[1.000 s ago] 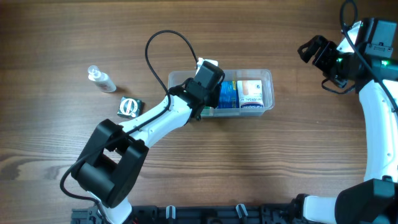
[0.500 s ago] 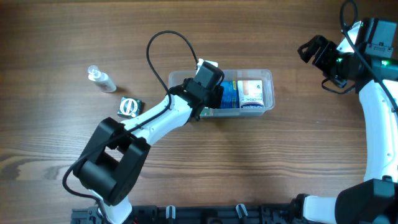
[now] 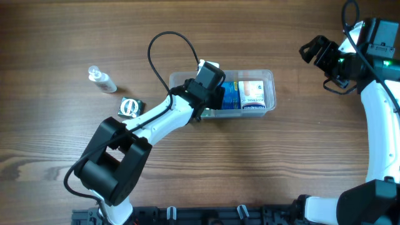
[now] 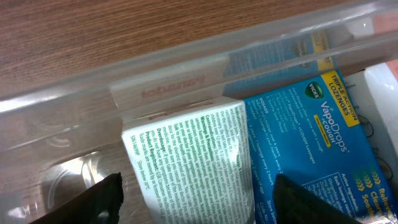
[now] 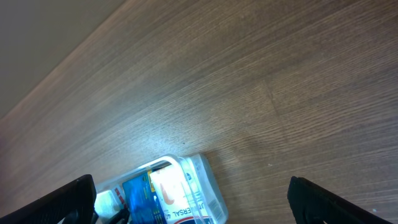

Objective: Pack container
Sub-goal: 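Lower the medicine box upright beside the Vicks box in the container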

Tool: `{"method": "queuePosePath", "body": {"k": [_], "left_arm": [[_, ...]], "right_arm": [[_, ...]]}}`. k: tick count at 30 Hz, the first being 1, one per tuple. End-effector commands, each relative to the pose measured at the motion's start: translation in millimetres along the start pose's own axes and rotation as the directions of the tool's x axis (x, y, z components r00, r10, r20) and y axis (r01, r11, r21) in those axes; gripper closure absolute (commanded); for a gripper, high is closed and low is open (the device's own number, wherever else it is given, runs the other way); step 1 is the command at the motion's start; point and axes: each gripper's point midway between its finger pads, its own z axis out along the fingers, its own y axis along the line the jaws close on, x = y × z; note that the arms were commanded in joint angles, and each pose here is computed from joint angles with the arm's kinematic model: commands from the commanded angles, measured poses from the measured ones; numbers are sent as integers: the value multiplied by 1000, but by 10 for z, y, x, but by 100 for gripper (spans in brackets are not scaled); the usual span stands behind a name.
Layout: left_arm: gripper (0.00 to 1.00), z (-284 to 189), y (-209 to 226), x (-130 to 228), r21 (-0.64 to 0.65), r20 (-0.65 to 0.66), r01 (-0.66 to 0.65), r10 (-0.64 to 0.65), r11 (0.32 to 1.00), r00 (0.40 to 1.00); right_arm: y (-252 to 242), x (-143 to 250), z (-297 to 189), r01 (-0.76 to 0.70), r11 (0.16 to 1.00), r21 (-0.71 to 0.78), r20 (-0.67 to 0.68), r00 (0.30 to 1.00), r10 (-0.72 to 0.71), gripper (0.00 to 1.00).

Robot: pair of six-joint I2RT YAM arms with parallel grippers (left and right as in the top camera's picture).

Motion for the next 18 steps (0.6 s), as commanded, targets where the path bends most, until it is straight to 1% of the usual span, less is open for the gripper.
{"method": "queuePosePath", "body": {"k": [1,3,5,8,12,15,18], "left_arm": [[26,49,23,59,-8,-23,-6,6,1000,1000],[28,59,27,76,-10,-29,-7,7,1000,1000],[33,68,30,82,-11,-31,-7,7,1000,1000],[44,79,38,110,-14,-41,-9,9,1000,999],[48,75,24,56,-10,-19,-17,17,1000,1000],[54,-2,4,-42,-4,3,-56,56,998,998],[55,-146,-19,-174,3,27,-84,83,996,996]], "right_arm": [[69,-20,-90,4,1000,-26,20,1000,-3,0],[69,-19,-90,3,1000,-26,20,1000,-3,0],[69,-20,-90,3,1000,-25,20,1000,-3,0],[69,-19,-90,4,1000,-25,20,1000,-3,0],[69,-20,-90,3,1000,-26,20,1000,-3,0],[69,-20,-90,4,1000,-25,20,1000,-3,0],[69,-20,-90,3,1000,-25,20,1000,-3,0]]}}
